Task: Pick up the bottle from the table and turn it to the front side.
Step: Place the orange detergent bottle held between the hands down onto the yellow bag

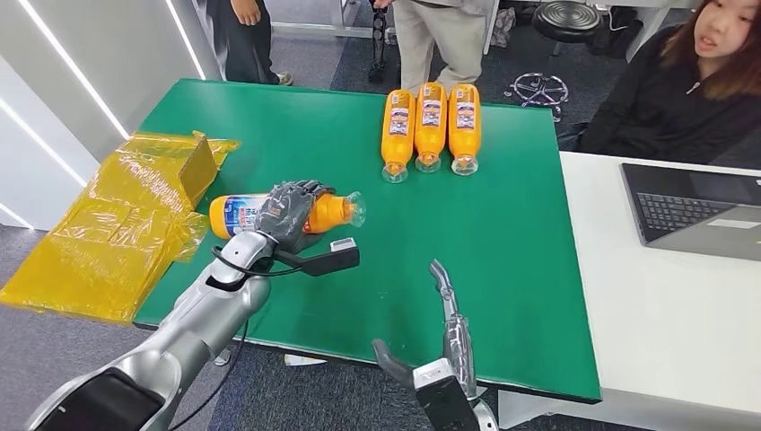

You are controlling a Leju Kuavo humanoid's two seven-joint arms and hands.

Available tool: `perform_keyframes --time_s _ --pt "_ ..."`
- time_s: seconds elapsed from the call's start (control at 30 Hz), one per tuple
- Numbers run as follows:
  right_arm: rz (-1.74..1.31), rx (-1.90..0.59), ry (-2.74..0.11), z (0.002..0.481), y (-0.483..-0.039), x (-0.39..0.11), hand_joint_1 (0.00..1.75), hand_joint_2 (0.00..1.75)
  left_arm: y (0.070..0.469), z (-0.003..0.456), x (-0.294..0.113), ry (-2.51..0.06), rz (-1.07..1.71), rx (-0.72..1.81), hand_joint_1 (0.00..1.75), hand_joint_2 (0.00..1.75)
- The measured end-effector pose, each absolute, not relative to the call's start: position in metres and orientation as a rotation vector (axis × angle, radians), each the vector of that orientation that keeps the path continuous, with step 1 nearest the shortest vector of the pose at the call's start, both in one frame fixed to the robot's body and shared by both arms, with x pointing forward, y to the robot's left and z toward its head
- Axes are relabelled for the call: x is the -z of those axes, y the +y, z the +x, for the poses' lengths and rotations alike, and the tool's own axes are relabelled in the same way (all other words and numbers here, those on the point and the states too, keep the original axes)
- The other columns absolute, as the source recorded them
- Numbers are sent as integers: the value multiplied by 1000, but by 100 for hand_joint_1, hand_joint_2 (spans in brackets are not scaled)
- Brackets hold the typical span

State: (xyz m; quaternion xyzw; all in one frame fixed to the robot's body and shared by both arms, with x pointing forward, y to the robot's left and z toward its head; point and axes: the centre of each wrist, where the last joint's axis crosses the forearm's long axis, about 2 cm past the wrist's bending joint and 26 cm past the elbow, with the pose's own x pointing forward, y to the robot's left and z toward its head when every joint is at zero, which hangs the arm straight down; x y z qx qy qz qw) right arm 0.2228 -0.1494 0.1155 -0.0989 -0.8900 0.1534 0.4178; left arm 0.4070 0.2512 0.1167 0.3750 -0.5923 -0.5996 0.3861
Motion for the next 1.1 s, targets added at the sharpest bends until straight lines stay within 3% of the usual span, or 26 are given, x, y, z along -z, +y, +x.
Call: perform_keyframes --time_s 0.23,0.33,0.37,0.43,0.47,0.5,0.57,0.63,0.7,0.77,1.1 --pt "-227 -363 -2169 215 -154 -102 0 175 280 417 -113 -1153 1072 1644 175 175" --pt "-219 -363 -2155 214 -155 -99 0 175 294 418 -111 -1031 1095 1637 163 175" --pt "-216 -363 -2148 213 -155 -99 0 175 299 418 -111 -987 1106 1631 146 175" --pt "-209 -364 -2128 213 -156 -97 0 175 311 417 -109 -894 1127 1612 89 175" --pt "-207 -366 -2114 212 -156 -96 0 175 318 416 -108 -851 1136 1602 78 175" --pt "-206 -371 -2096 210 -157 -94 0 175 325 415 -107 -815 1142 1594 85 175" --pt "-209 -380 -2057 206 -158 -91 0 175 341 412 -105 -754 1156 1579 122 175" --pt "-212 -395 -2024 203 -160 -88 0 175 357 409 -103 -706 1173 1564 96 175" --pt "-209 -410 -2001 200 -161 -85 0 175 371 405 -100 -665 1186 1555 33 175" --pt "-207 -420 -1985 197 -163 -83 0 175 382 399 -96 -634 1196 1551 0 175" --pt "-191 -462 -1942 191 -166 -78 0 175 420 382 -88 -579 1263 1531 0 175"
